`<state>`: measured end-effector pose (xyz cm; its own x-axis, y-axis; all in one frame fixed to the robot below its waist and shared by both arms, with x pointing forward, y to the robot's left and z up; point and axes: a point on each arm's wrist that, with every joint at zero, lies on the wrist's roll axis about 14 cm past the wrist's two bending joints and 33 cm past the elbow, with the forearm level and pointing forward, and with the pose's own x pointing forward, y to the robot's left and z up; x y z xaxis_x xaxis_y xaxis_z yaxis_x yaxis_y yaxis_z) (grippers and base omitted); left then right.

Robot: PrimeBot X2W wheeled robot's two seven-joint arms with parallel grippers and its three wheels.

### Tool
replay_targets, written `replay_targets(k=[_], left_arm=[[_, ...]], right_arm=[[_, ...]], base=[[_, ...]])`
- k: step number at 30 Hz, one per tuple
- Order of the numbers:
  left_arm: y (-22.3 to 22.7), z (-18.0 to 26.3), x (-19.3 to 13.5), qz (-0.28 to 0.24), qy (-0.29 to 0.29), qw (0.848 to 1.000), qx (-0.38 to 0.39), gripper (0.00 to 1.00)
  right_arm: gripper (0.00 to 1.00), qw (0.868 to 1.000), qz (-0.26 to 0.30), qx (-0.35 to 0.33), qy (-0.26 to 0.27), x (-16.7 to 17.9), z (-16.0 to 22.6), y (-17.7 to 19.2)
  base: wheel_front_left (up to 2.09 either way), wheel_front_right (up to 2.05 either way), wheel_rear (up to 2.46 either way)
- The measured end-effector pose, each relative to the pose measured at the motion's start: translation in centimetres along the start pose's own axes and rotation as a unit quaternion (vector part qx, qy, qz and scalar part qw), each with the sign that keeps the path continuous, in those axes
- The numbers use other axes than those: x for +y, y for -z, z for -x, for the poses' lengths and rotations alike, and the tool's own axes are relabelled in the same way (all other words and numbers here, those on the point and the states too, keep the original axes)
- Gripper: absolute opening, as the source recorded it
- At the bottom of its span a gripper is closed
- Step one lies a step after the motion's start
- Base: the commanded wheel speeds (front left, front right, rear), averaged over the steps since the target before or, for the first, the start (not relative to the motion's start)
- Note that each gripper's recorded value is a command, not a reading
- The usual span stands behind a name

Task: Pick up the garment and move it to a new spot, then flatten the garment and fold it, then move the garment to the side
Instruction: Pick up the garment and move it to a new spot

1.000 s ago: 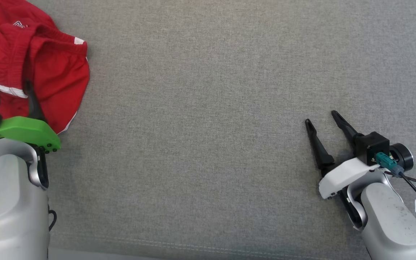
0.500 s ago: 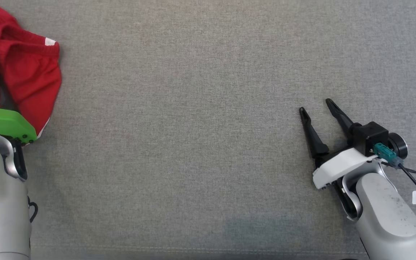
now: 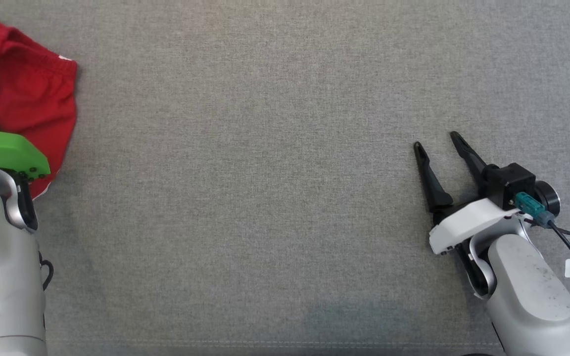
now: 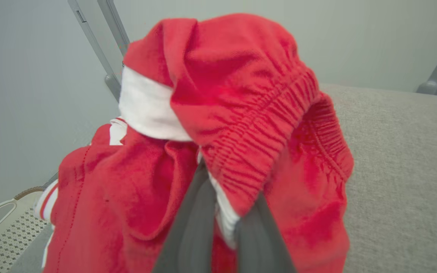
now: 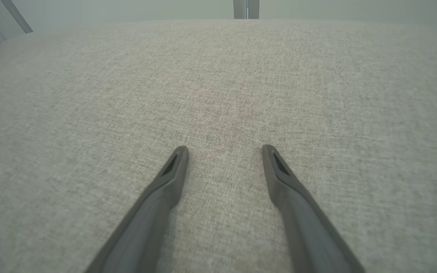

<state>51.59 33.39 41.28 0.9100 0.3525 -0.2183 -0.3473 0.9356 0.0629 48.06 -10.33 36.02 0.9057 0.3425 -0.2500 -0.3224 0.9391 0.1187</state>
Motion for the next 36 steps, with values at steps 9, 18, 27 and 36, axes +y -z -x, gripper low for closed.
replay_targets(k=[9,18,27,36], left_arm=[[-8.1,2.2,-5.2,0.004,0.090,0.989,-0.118,0.00],[-10.9,5.6,-12.8,0.017,0.201,0.967,-0.156,0.00],[-10.3,10.9,-24.6,0.037,0.369,0.917,-0.147,0.00],[-7.3,17.7,-34.5,0.042,0.517,0.848,-0.105,0.42]], right_arm=[[1.00,1.000,-0.011,0.013,0.003,1.1,1.4,0.1],[1.00,0.999,-0.033,0.023,0.026,0.9,3.9,0.4],[1.00,0.995,-0.054,0.026,0.078,-1.3,7.0,0.7],[1.00,0.987,-0.069,0.028,0.144,-4.5,11.0,1.2]], base=[[0.00,0.00,0.00],[0.00,0.00,0.00],[0.00,0.00,0.00],[0.00,0.00,0.00]])
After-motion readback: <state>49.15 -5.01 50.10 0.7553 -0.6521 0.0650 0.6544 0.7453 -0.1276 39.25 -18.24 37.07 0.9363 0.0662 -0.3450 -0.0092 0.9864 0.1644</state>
